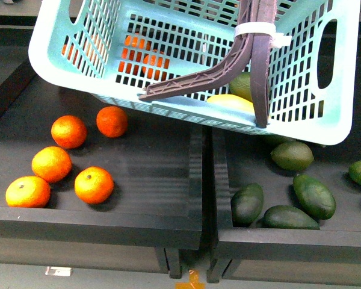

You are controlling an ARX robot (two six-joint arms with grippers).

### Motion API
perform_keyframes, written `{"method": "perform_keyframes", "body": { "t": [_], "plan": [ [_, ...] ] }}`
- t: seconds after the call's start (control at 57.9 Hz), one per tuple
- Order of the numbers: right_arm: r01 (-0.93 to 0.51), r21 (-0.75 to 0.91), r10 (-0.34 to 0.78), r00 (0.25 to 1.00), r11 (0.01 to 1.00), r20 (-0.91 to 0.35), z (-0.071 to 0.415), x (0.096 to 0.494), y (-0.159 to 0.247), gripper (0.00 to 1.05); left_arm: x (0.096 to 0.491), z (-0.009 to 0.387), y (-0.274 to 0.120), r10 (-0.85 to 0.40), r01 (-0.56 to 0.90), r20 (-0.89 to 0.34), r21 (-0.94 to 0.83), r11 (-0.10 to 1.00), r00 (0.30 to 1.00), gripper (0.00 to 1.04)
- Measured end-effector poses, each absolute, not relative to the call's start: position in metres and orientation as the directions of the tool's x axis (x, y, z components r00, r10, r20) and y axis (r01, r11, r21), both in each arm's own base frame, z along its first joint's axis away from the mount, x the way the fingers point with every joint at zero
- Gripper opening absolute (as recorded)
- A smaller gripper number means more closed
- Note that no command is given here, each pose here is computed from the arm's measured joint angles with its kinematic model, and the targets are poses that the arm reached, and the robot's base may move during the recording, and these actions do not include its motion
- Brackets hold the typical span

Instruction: Pick mango and avocado into basket

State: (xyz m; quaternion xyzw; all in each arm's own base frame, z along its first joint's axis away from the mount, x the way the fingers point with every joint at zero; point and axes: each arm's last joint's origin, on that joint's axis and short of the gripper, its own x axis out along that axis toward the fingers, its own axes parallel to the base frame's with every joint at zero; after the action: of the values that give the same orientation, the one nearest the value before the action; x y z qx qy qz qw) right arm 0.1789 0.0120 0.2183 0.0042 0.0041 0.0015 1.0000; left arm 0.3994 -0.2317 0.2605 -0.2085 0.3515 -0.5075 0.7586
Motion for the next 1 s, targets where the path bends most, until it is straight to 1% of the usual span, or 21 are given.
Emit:
{"method": "perform_keyframes", "body": {
  "t": [0.035, 0.121, 0.38, 0.812, 1.002],
  "plan": [
    [-0.022, 0.007, 0.022, 1.000, 1.000, -0.009, 0.215, 0.176, 0.009, 0.02, 0.399, 0.261, -0.232, -0.917, 0.623, -0.321, -0.673, 0.398, 0.237, 0.13],
    [0.002, 0.004, -0.002, 1.000, 1.000, -0.010, 0.204, 0.165, 0.001, 0.02, 0.400, 0.261, -0.232, -0.917, 0.623, -0.321, -0.674, 0.398, 0.238, 0.13],
    [-0.001, 0.003, 0.001, 1.000, 1.000, -0.010, 0.185, 0.143, 0.000, 0.02, 0.399, 0.261, -0.232, -0.917, 0.624, -0.322, -0.673, 0.397, 0.237, 0.13],
    [-0.001, 0.003, 0.001, 1.000, 1.000, -0.009, 0.174, 0.126, 0.000, 0.02, 0.399, 0.261, -0.232, -0.917, 0.624, -0.321, -0.673, 0.397, 0.237, 0.13],
    [-0.002, 0.003, 0.002, 1.000, 1.000, 0.015, 0.172, 0.122, 0.000, 0.02, 0.399, 0.261, -0.232, -0.917, 0.624, -0.322, -0.673, 0.397, 0.237, 0.13]
  ]
}}
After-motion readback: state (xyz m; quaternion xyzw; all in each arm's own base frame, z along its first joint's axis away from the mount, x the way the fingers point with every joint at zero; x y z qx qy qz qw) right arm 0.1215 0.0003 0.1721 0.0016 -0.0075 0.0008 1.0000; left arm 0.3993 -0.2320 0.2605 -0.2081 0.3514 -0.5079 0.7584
